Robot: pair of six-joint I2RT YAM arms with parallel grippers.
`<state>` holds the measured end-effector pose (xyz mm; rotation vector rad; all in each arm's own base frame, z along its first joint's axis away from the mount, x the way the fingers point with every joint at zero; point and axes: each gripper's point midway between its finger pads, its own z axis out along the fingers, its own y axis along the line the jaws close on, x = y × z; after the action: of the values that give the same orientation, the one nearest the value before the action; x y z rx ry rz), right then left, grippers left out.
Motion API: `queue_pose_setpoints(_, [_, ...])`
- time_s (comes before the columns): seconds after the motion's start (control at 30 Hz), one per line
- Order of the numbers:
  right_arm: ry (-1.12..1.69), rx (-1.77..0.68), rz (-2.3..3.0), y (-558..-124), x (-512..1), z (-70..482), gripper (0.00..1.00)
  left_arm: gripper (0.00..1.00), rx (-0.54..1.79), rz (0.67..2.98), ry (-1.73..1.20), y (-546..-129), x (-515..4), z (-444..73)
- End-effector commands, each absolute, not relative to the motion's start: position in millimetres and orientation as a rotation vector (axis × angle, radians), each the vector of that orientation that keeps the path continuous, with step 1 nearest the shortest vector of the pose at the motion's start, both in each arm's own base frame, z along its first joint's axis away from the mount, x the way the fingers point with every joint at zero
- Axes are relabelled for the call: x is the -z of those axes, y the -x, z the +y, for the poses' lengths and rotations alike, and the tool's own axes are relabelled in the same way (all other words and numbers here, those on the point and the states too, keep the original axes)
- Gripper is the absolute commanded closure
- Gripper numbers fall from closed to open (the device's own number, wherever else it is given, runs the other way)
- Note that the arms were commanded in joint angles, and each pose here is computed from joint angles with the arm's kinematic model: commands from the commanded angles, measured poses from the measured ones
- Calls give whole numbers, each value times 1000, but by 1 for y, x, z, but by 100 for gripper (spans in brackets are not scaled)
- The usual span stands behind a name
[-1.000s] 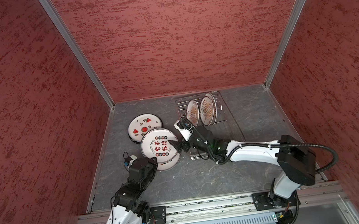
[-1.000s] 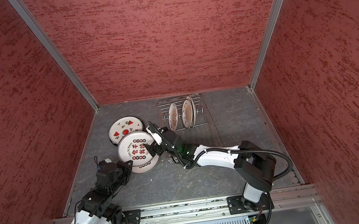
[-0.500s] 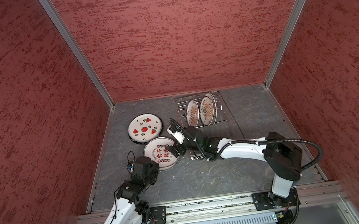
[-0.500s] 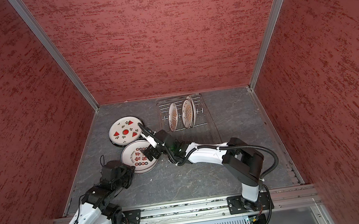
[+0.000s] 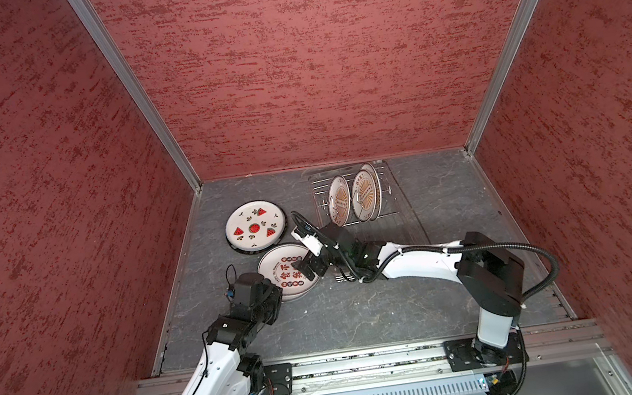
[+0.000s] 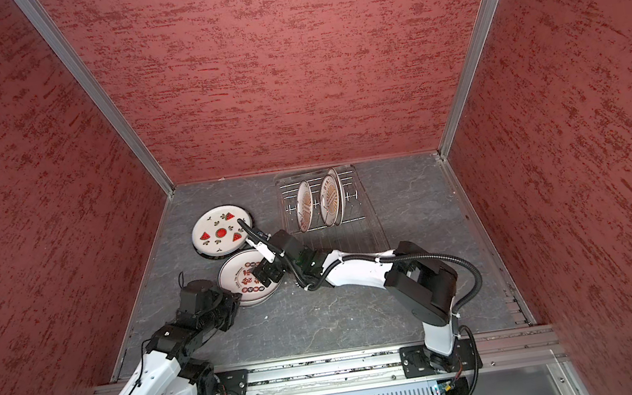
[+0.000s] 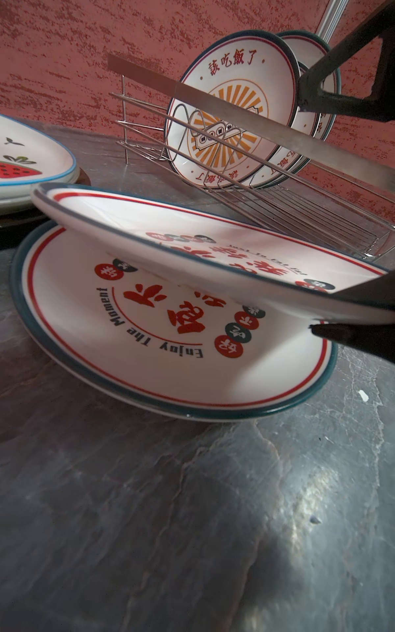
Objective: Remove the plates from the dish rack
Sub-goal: 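Lower the red-text plate onto the placed red-text plate with the left gripper, then open the left gripper and release the plate onto the stack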
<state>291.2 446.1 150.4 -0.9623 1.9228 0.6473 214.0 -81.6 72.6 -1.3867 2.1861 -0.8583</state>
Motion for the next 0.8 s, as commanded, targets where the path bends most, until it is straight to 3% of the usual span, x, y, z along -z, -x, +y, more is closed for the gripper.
queue_pose_setpoints(0.0, [1001,-640,1906,-289,-153,454,3,100,941,2139,1365,-225,-86,-87])
queue_pose_setpoints(0.23, [1018,-620,1923,-288,-148,451,3,90,915,2166,1382,-225,-75,-87])
queue_pose_setpoints(0.47, [1023,-621,1932,-287,-146,450,3,66,909,2156,1396,-225,-72,-84])
queue_pose_setpoints(0.77, [1023,-609,1936,-287,-144,448,3,55,885,2155,1427,-225,-61,-81])
